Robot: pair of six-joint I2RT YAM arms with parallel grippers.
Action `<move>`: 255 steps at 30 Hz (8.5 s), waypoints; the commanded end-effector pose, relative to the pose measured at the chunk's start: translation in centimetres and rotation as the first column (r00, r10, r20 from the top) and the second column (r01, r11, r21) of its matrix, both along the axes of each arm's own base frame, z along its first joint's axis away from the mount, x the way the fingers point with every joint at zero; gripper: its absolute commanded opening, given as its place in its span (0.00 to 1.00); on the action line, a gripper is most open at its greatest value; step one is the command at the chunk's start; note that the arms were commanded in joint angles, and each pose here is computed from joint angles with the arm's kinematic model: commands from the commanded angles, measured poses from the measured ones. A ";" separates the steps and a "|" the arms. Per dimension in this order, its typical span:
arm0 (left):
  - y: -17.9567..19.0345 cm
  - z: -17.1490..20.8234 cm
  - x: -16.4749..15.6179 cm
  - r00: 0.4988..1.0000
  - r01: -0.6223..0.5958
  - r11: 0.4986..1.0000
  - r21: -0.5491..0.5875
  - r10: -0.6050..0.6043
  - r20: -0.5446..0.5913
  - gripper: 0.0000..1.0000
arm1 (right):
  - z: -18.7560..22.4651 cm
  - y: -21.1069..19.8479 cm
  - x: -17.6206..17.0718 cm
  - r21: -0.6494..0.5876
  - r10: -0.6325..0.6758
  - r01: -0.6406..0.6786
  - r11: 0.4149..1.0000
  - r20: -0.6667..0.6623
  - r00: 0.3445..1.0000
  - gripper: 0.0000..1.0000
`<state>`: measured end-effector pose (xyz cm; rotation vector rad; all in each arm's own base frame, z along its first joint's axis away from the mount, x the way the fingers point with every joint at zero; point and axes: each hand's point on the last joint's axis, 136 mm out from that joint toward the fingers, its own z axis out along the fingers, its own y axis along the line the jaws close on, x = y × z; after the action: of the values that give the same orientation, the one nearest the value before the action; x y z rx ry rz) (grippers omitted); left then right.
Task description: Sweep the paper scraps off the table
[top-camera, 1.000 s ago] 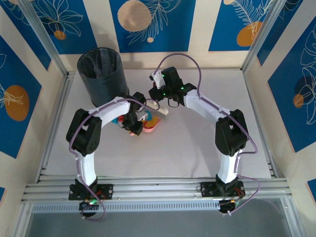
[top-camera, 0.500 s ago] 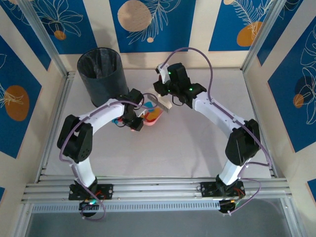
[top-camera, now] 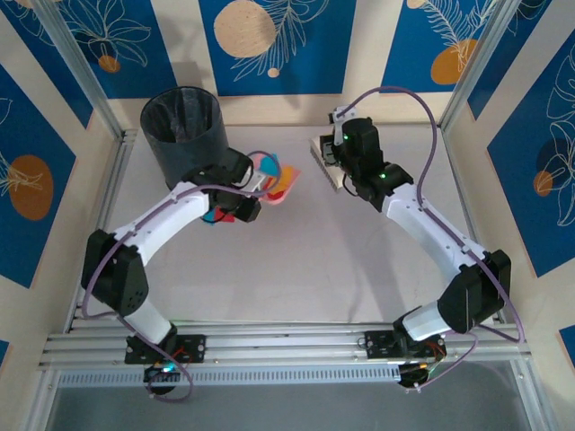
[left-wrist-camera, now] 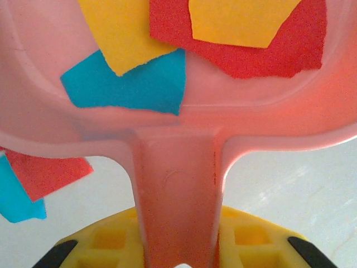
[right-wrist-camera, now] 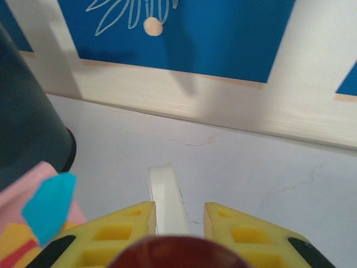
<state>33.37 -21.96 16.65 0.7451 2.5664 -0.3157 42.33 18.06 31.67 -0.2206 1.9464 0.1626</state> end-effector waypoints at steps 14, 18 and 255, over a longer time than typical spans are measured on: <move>-1.1 18.5 4.3 0.988 0.018 0.839 -0.544 0.069 0.139 0.00 | -0.4 -0.7 -0.1 0.042 -0.034 0.035 0.998 -0.013 0.999 0.00; 0.5 20.4 6.0 0.985 -0.045 0.779 -0.626 0.140 0.103 0.00 | -0.6 -0.7 -0.1 0.041 -0.032 0.033 0.999 -0.023 0.999 0.00; -0.8 -10.6 -15.9 0.829 0.317 0.891 0.326 -0.093 -0.552 0.00 | -14.6 1.1 -1.9 -0.170 0.153 -0.190 0.967 -0.211 0.965 0.00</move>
<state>17.96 -22.23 6.76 1.2186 3.0974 -0.0313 41.51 18.02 18.05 -0.4605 2.0836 0.0627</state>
